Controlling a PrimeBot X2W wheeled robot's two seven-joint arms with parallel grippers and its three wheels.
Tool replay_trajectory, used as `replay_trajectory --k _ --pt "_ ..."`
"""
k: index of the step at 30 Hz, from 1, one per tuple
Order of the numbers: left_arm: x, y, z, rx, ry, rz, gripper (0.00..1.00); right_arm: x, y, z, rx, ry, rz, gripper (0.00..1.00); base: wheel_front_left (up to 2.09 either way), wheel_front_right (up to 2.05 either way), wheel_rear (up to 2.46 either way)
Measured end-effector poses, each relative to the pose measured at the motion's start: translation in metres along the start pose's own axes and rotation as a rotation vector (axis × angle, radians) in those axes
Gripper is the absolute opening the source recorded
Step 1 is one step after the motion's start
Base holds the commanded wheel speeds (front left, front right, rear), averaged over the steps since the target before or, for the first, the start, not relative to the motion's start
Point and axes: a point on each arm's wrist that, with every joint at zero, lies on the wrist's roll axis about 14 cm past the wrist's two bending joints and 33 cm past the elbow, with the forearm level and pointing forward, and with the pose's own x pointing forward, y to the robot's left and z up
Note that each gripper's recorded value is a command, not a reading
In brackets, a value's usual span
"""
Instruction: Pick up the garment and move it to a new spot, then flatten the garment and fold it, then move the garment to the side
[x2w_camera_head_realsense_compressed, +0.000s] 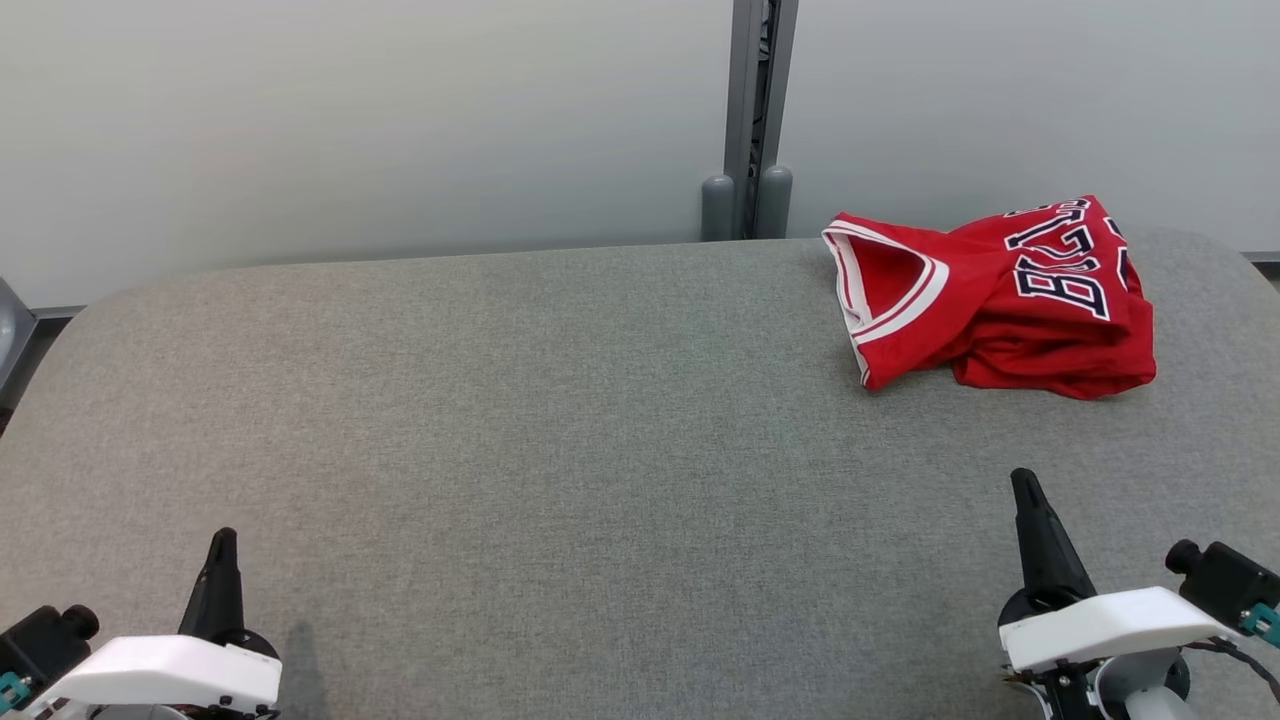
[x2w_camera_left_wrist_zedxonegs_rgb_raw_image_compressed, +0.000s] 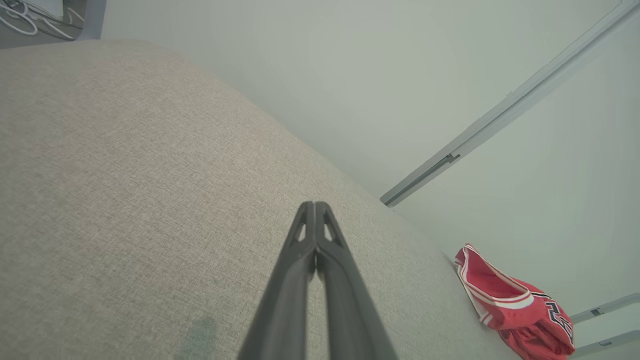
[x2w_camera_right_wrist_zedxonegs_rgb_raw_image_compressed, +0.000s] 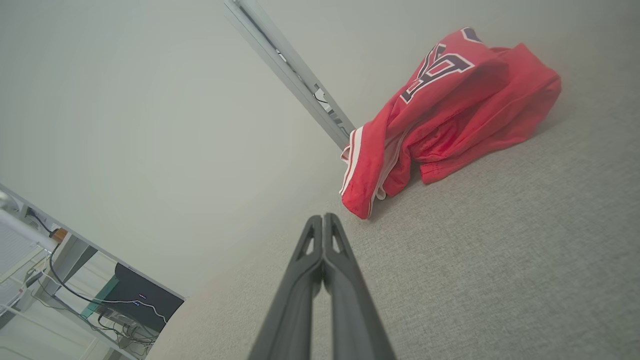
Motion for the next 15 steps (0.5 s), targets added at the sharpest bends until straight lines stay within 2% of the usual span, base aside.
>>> replay_trajectory --k 15 --pt "0.0058 0.0068 0.0090 -0.193 0.020 0.008 0.00 0.0056 0.0062 -0.0002 0.181 -0.015 -0.011 0.00 0.00 0.00 0.00"
